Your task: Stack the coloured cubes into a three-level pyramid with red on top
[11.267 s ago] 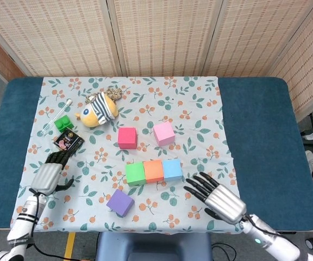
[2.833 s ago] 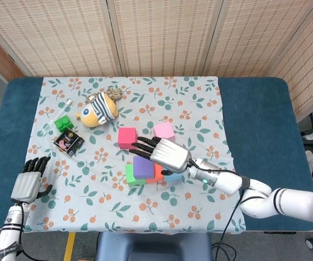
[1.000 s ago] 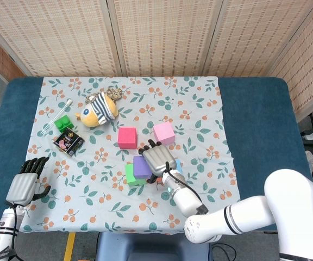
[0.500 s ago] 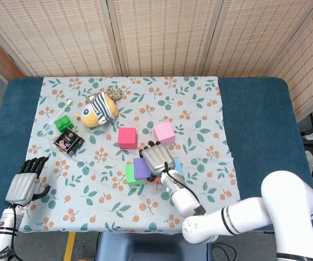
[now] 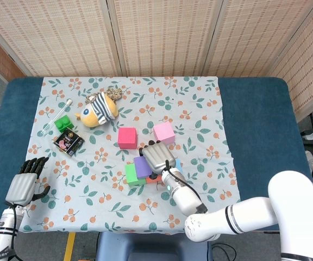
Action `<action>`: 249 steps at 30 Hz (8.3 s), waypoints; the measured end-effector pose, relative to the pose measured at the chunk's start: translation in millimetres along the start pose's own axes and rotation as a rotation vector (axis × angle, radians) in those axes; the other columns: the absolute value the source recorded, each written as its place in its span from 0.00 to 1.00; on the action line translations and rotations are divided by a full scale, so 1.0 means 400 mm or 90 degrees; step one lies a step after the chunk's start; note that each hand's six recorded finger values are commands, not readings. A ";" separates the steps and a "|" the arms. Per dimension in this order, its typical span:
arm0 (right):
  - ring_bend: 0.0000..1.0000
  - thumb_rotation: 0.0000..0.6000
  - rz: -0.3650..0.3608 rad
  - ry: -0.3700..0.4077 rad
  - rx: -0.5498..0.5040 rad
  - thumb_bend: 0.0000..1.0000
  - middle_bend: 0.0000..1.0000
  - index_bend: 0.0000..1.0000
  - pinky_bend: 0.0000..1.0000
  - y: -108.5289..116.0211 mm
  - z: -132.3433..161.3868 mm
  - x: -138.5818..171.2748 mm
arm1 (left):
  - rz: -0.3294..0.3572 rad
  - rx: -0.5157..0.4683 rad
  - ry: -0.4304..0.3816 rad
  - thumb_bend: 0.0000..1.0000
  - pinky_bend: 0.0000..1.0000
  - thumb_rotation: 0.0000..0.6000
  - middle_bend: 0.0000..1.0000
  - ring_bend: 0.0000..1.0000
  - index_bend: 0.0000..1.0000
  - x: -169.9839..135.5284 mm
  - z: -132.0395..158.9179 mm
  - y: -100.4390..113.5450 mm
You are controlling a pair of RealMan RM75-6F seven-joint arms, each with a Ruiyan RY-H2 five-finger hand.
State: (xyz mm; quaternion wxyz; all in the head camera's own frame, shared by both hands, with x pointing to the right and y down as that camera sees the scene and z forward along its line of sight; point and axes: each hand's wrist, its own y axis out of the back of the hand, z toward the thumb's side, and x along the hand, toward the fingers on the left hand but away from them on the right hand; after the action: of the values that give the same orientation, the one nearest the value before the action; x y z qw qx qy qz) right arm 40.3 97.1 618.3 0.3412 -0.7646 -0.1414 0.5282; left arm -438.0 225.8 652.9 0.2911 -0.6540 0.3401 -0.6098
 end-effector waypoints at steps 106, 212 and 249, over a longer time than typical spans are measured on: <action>0.00 1.00 -0.033 -0.025 -0.006 0.17 0.05 0.00 0.10 0.112 -0.177 -0.008 | 0.006 -0.002 0.006 0.35 0.07 1.00 0.05 0.04 0.00 -0.008 -0.006 0.013; 0.35 1.00 0.002 -0.073 0.093 0.17 0.51 0.66 0.28 -0.013 -0.125 0.066 | -0.008 -0.029 -0.027 0.35 0.07 1.00 0.05 0.04 0.00 -0.020 0.006 0.017; 0.29 1.00 0.016 -0.086 0.107 0.16 0.50 0.50 0.30 -0.032 -0.079 0.061 | -0.003 -0.041 -0.029 0.35 0.07 1.00 0.05 0.04 0.00 -0.026 0.001 0.030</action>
State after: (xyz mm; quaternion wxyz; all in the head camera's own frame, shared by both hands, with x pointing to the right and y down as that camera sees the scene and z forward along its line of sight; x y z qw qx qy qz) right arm 80.5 108.5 616.0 0.3875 -0.6976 -0.1094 0.5927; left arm -438.9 226.9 637.3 0.2763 -0.6776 0.3512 -0.5840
